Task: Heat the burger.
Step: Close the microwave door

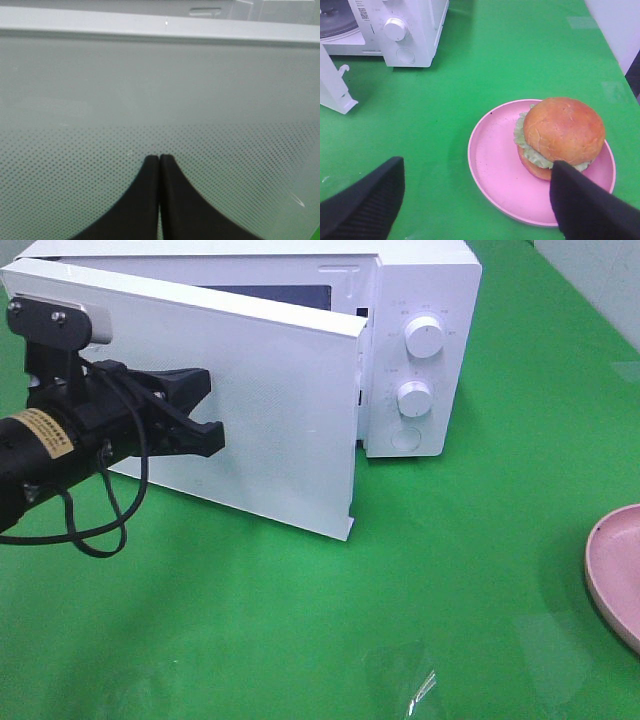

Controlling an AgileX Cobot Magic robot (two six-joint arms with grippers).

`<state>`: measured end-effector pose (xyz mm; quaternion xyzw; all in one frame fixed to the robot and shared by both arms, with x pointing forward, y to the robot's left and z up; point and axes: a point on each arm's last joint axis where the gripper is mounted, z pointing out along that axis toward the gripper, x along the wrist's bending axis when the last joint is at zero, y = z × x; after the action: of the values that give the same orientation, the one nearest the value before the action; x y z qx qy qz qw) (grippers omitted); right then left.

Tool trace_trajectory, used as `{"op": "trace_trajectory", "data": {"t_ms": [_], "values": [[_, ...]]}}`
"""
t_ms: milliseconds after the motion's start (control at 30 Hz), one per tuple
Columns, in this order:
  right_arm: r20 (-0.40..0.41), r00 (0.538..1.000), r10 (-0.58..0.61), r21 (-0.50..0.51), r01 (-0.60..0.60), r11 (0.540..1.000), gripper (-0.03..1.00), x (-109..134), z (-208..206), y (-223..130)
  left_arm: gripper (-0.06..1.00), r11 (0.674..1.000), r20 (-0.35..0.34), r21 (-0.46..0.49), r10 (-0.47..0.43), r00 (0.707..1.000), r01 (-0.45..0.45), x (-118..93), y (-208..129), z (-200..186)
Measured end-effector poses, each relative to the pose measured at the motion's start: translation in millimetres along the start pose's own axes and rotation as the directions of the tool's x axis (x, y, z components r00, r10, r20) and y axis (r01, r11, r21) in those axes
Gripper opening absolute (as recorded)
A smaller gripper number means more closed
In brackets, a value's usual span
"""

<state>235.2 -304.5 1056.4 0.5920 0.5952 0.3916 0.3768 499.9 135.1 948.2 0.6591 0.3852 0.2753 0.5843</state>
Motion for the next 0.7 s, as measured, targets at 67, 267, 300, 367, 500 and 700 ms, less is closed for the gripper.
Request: {"op": "trace_trajectory", "data": {"t_ms": [67, 267, 300, 367, 500, 700], "values": [[0.000, 1.000, 0.000, 0.000, 0.000, 1.000, 0.76, 0, 0, 0, 0.00, 1.000, -0.004, 0.001, 0.004, 1.000, -0.004, -2, 1, 7], [0.000, 1.000, 0.000, 0.000, 0.000, 1.000, 0.76, 0, 0, 0, 0.00, 1.000, -0.035, 0.011, 0.013, 0.999, -0.012, -9, 4, 28], [0.000, 1.000, 0.000, 0.000, 0.000, 1.000, 0.76, 0, 0, 0, 0.00, 1.000, -0.049, 0.004, 0.005, 0.999, -0.005, -12, 6, 34], [0.000, 1.000, 0.000, 0.000, 0.000, 1.000, 0.76, 0, 0, 0, 0.00, 1.000, -0.057, 0.005, 0.006, 0.998, -0.006, -14, 8, 41], [0.000, 1.000, 0.000, 0.000, 0.000, 1.000, 0.76, 0, 0, 0, 0.00, 1.000, -0.072, 0.006, 0.006, 0.997, -0.005, -20, 10, 53], [0.000, 1.000, 0.000, 0.000, 0.000, 1.000, 0.76, 0, 0, 0, 0.00, 1.000, -0.087, 0.001, 0.006, 0.996, -0.006, -27, 13, 72]]}}
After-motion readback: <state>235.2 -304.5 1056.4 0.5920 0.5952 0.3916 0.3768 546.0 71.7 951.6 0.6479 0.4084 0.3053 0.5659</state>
